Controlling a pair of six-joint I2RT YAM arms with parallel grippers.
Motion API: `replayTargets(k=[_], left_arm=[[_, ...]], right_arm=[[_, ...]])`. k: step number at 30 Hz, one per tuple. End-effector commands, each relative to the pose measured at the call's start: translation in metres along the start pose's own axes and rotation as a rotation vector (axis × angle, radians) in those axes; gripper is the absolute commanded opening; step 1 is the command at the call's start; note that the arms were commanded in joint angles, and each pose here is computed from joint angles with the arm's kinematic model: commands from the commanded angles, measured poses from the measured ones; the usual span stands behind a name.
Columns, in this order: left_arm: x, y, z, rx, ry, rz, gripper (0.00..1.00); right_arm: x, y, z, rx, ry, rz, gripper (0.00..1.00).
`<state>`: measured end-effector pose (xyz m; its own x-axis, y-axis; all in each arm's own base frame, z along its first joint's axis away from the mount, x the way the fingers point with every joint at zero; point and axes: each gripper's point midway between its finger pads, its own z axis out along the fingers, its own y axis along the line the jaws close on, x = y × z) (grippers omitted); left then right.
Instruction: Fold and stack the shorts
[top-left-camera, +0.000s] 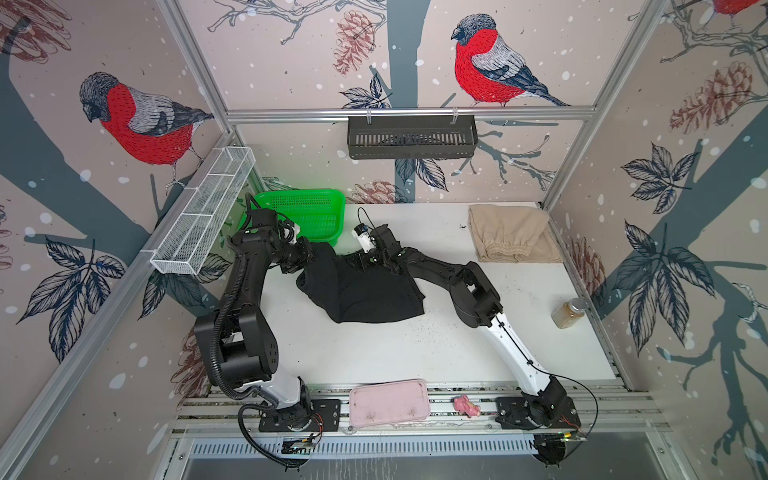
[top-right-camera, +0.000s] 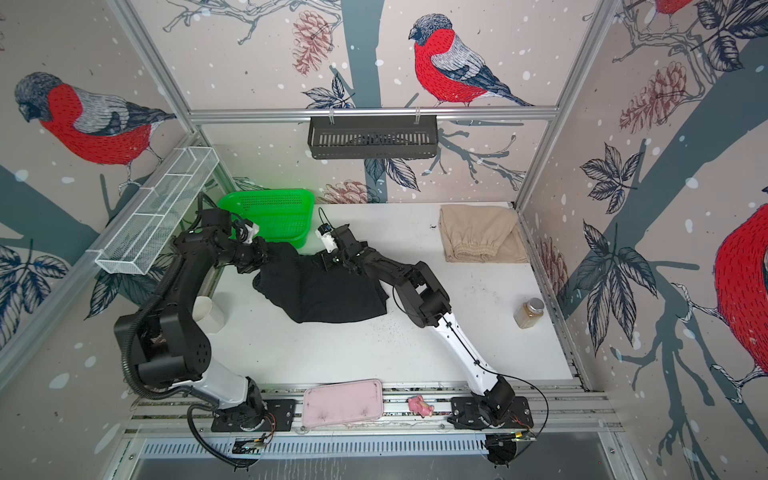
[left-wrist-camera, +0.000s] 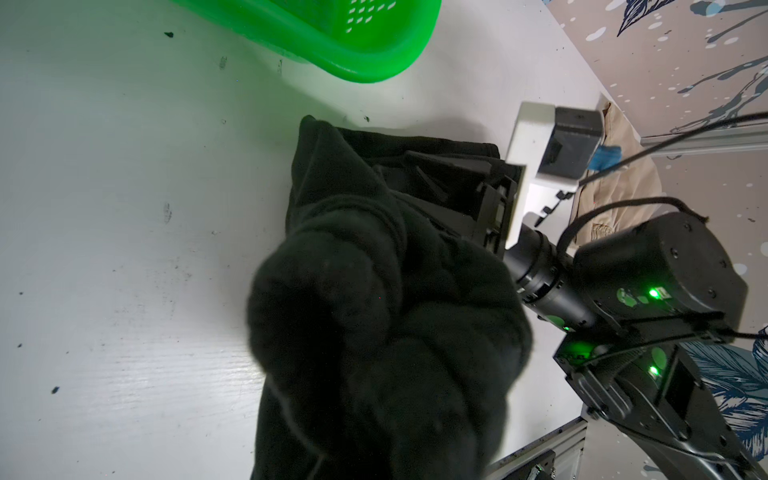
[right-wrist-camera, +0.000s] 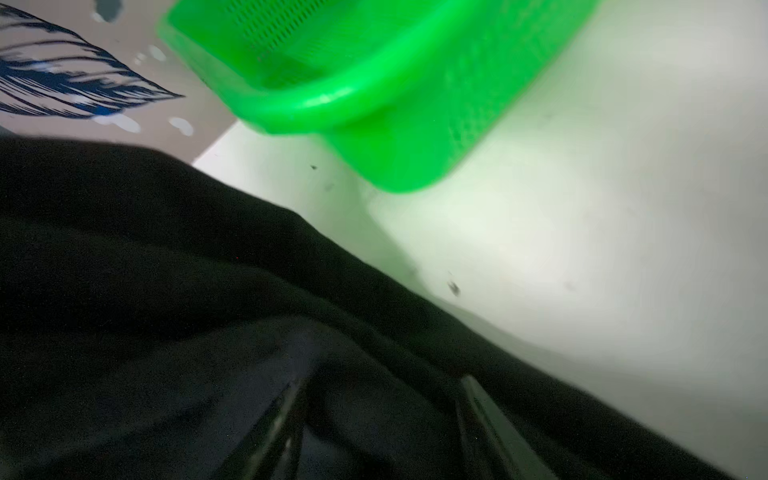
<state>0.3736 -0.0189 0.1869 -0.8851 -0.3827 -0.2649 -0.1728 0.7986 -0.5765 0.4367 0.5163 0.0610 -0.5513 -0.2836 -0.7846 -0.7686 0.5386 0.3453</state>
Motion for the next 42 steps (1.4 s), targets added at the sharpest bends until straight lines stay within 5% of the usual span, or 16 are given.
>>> replayTargets(k=[1,8,13,24,29,31,36,42], left_arm=[[-0.005,-0.001,-0.003,0.002,-0.012,-0.009,0.0],[-0.018,0.005,-0.013,-0.031,-0.02,-0.005,0.0],[-0.023,0.001,-0.018,-0.025,-0.031,0.002,0.0],[-0.033,-0.001,-0.028,-0.049,-0.059,-0.001,0.0],[-0.033,0.005,-0.027,-0.074,-0.054,-0.01,0.0],[-0.033,0.005,-0.027,-0.073,-0.061,-0.021,0.0],[-0.032,-0.004,-0.028,-0.04,-0.079,-0.054,0.0],[-0.029,-0.011,-0.029,-0.101,-0.094,-0.021,0.0]], right_arm=[[-0.019,0.021,-0.038,0.027,-0.041,-0.126,0.64],[0.055,0.083,-0.051,-0.067,0.147,-0.313,0.33],[0.086,0.09,-0.032,-0.02,0.279,-0.384,0.15],[0.128,0.142,0.005,-0.163,0.355,-0.478,0.12],[0.102,0.144,0.015,-0.154,0.304,-0.435,0.34],[0.078,0.141,0.004,-0.14,0.232,-0.387,0.46],[0.034,0.113,-0.064,-0.127,0.071,-0.227,0.56],[0.103,0.064,-0.133,0.049,0.199,-0.175,0.37]])
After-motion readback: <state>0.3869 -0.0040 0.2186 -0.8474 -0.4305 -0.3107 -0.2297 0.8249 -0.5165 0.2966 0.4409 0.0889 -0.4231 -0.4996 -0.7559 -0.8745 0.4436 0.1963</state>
